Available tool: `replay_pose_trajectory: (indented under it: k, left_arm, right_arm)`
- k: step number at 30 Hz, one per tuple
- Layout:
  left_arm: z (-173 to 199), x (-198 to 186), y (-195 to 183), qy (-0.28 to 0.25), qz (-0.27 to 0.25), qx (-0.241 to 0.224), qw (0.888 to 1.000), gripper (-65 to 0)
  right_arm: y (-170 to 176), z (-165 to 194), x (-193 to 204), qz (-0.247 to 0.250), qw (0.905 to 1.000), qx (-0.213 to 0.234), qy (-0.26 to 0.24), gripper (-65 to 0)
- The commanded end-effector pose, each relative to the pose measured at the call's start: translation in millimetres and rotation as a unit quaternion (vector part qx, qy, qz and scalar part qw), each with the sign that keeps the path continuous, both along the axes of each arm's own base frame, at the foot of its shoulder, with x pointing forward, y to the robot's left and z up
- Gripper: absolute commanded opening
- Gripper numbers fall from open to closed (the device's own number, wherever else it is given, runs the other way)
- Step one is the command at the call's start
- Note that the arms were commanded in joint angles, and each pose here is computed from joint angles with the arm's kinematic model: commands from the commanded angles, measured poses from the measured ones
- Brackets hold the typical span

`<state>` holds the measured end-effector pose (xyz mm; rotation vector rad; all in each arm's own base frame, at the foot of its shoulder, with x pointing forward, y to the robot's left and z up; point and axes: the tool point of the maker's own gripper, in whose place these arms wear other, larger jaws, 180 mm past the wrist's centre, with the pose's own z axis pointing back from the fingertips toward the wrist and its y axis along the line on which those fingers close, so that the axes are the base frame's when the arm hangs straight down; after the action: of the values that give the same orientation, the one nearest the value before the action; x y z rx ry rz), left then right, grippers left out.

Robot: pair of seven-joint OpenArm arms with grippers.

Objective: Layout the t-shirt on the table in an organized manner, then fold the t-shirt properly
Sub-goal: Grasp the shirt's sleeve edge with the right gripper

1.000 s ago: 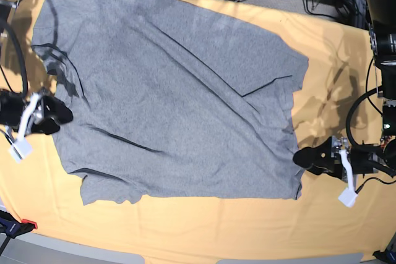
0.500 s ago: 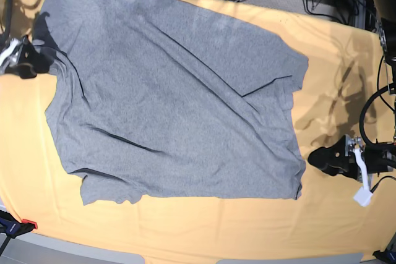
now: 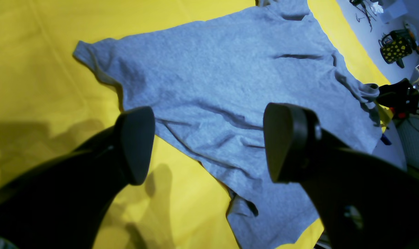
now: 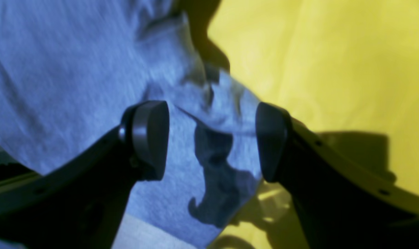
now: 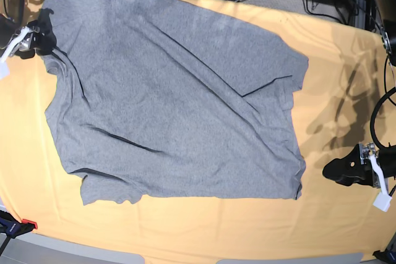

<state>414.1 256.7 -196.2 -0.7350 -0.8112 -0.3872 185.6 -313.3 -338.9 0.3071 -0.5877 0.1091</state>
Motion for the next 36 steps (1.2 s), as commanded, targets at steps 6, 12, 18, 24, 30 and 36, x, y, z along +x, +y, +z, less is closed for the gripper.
replay_pose_trajectory:
  k: [6,12,18,24,30,36]
  left_arm:
    - [26.7,6.0,6.3,-0.036,0.006,-0.005,0.999,-15.6]
    - [26.8,6.0,6.5,-0.036,0.006,-0.005,0.999,-15.6]
    - [22.6,4.2,6.5,-0.031,0.006,-0.005,0.999,-15.6]
    - [3.1,-4.5,6.9,-0.008,0.006,-0.005,1.000,-15.6]
    - [-3.4,-8.3,8.7,0.001,0.008,-0.004,1.000,-15.6]
    - [-3.4,-8.1,8.2,0.000,0.008,-0.005,1.000,-15.6]
  right_arm:
    - [0.2,16.2,19.8,-0.018,0.9975,0.008,-0.068,-24.9]
    - [-10.0,9.8,24.5,-0.042,0.9953,-0.028,-0.083,-41.8]
    - [-14.3,10.7,28.0,-0.044,0.9945,-0.041,-0.086,-65.0]
    - [-16.5,4.3,21.8,-0.041,0.9959,-0.052,-0.061,-61.1]
    - [-5.8,11.9,26.8,-0.037,0.9959,-0.016,-0.081,-34.3]
    - [-1.0,16.7,30.1,-0.036,0.9948,0.001,-0.095,-34.4]
